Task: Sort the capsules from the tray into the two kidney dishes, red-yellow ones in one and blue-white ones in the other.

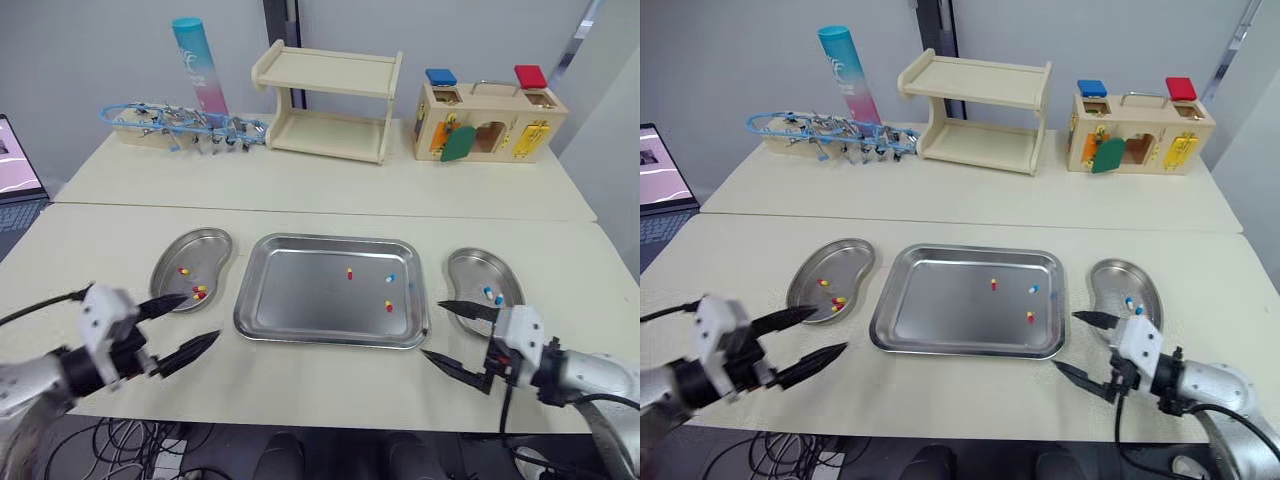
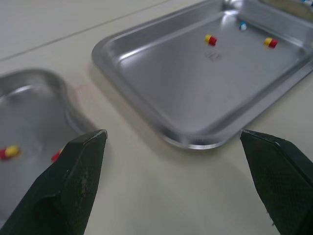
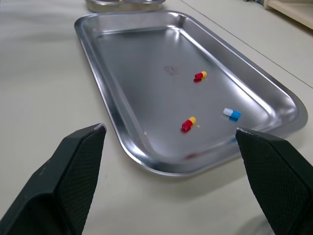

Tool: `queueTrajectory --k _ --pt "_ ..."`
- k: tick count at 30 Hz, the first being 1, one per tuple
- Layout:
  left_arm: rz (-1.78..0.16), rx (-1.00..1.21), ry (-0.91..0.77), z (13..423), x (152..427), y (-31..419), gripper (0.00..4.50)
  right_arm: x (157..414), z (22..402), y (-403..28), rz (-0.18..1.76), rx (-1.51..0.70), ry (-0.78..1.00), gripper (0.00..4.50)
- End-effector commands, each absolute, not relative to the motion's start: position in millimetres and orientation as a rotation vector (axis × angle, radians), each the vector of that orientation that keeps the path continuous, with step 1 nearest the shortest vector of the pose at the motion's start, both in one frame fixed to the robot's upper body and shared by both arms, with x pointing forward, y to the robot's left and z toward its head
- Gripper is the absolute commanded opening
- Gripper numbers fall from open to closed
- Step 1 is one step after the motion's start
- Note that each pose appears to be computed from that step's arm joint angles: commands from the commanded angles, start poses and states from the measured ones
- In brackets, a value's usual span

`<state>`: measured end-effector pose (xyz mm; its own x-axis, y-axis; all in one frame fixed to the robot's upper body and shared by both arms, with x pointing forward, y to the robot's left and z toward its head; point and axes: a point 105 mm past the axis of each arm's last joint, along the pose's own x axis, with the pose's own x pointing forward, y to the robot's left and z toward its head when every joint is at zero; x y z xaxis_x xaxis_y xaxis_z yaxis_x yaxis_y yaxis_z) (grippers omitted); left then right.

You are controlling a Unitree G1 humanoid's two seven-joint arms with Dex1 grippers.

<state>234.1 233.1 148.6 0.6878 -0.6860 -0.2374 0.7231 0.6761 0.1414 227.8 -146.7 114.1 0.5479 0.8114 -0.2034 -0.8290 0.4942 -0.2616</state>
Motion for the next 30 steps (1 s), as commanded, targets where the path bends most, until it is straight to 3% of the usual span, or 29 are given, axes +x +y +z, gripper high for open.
queueTrajectory --k 1,8,13,20,30 --pt "-0.889 0.270 0.178 155.1 253.8 199.7 4.50 229.2 120.2 -133.1 0.964 -0.366 0.036 4.47" --pt "-1.036 0.271 0.138 155.9 293.0 149.7 4.50 229.3 119.7 -129.4 0.908 -0.348 0.051 4.47" --pt "-1.105 0.320 0.137 141.8 319.6 121.1 2.98 228.0 119.1 -125.5 0.889 -0.333 0.053 4.50" --pt "-1.173 0.396 0.144 124.4 354.7 96.9 2.98 226.3 119.0 -121.0 0.871 -0.324 0.057 4.50" --pt "-1.245 0.463 0.187 107.8 375.4 74.8 2.98 223.0 118.2 -116.7 0.860 -0.311 0.067 4.50"
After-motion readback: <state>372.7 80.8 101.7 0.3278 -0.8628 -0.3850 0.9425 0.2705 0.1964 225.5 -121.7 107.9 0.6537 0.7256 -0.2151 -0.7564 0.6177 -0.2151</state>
